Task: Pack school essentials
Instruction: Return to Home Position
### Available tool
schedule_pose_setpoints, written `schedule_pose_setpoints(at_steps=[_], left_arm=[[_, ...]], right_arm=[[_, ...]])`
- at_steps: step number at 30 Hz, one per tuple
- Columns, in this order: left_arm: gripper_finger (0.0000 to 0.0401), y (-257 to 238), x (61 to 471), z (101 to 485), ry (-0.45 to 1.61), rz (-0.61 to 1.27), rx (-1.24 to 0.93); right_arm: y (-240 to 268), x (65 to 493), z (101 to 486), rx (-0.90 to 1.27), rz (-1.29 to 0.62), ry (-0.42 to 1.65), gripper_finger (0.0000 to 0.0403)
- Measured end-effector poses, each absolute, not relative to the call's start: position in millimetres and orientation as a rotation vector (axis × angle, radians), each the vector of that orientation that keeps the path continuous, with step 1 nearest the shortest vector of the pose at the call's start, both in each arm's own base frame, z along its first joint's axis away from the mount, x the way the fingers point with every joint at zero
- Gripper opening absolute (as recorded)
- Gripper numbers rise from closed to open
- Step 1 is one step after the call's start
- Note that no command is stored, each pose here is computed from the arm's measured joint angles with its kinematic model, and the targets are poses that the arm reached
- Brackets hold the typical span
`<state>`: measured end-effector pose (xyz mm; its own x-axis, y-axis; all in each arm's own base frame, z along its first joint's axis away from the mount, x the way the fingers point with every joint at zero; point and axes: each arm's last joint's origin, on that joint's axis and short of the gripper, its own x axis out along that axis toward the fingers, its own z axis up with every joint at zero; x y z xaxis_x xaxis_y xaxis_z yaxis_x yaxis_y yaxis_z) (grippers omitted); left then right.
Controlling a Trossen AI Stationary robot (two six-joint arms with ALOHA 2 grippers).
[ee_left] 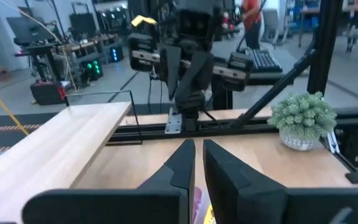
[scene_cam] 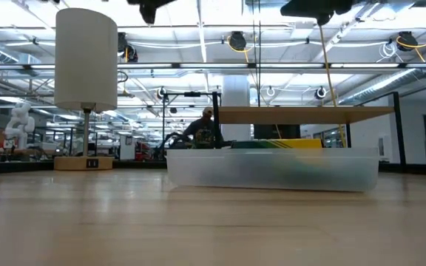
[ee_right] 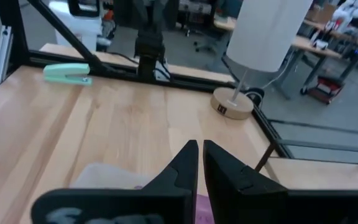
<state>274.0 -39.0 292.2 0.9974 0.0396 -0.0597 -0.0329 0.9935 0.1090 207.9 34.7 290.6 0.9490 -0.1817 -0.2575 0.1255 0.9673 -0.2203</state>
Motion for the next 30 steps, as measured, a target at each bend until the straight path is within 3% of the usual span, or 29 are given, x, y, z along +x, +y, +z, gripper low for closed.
schedule_pose_setpoints(at_steps=[15,30], left_arm=[[0.0035,-21.8,249.2,234.3,-0.059,0.026,0.012],[0.0035,-16.4,244.4,214.8,0.055,0.078,0.054]], right_arm=[[28.6,182.6,236.6,-0.200,-0.172,0.068,0.0017],[21.6,159.0,202.0,-0.211,-0.180,0.069,0.0017]])
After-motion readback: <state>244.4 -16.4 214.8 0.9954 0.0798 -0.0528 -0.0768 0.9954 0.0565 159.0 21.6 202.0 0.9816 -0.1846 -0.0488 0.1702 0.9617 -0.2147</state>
